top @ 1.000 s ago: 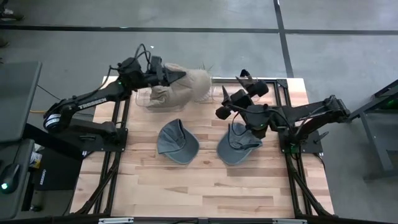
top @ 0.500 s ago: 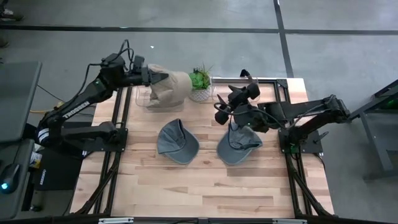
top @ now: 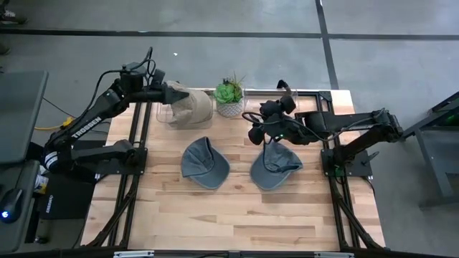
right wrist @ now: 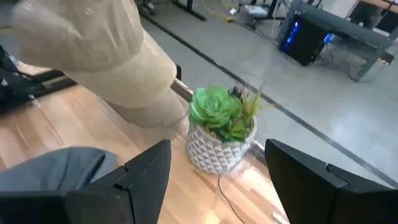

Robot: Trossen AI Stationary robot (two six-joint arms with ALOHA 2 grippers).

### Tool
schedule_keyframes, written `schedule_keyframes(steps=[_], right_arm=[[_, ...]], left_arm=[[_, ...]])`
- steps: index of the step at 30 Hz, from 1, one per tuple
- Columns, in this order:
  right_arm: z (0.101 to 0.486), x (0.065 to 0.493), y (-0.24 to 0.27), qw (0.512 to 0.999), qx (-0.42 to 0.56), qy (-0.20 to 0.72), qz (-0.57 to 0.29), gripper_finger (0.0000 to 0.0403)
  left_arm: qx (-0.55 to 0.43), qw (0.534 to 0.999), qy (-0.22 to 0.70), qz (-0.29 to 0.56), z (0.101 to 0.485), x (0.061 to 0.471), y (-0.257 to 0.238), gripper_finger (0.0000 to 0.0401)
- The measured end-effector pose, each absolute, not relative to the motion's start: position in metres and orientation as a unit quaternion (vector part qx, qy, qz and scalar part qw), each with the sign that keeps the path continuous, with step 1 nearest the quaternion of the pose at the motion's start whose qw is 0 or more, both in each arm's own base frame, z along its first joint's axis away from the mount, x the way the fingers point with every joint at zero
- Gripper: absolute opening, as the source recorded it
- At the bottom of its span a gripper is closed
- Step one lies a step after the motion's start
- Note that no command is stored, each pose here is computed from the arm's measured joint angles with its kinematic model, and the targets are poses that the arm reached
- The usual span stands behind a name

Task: Pick & Place hat
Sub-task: Put the brown cap into the left transparent bin

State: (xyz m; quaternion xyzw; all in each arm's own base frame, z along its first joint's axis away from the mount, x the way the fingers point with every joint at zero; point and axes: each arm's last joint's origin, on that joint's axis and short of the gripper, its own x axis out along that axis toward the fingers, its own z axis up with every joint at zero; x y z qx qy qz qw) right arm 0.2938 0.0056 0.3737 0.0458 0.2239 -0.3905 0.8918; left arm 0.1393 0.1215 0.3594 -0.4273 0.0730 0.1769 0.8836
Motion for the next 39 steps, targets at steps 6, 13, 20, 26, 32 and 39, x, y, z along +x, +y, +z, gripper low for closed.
schedule_keyframes(steps=[6, 13, 20, 26, 32, 39], right_arm=[[0.368, 0.289, 0.005, 0.882, 0.054, 0.249, -0.397, 0.0257], [0.352, 0.293, 0.007, 0.869, 0.057, 0.302, -0.387, 0.0256], [0.334, 0.304, 0.009, 0.855, 0.059, 0.338, -0.39, 0.0255], [0.331, 0.306, 0.009, 0.852, 0.066, 0.339, -0.393, 0.0255], [0.331, 0.306, 0.009, 0.852, 0.066, 0.338, -0.393, 0.0256], [0.331, 0.306, 0.009, 0.852, 0.074, 0.335, -0.396, 0.0256]], left_arm=[[-0.412, 0.884, 0.096, 0.199, 0.354, 0.138, 0.122, 0.0], [-0.385, 0.88, 0.141, 0.239, 0.343, 0.14, 0.126, 0.0], [-0.358, 0.879, 0.166, 0.267, 0.333, 0.149, 0.137, 0.0], [-0.348, 0.878, 0.191, 0.267, 0.324, 0.157, 0.146, 0.0], [-0.336, 0.877, 0.223, 0.263, 0.311, 0.167, 0.156, 0.0], [-0.323, 0.878, 0.246, 0.254, 0.301, 0.174, 0.163, 0.0]])
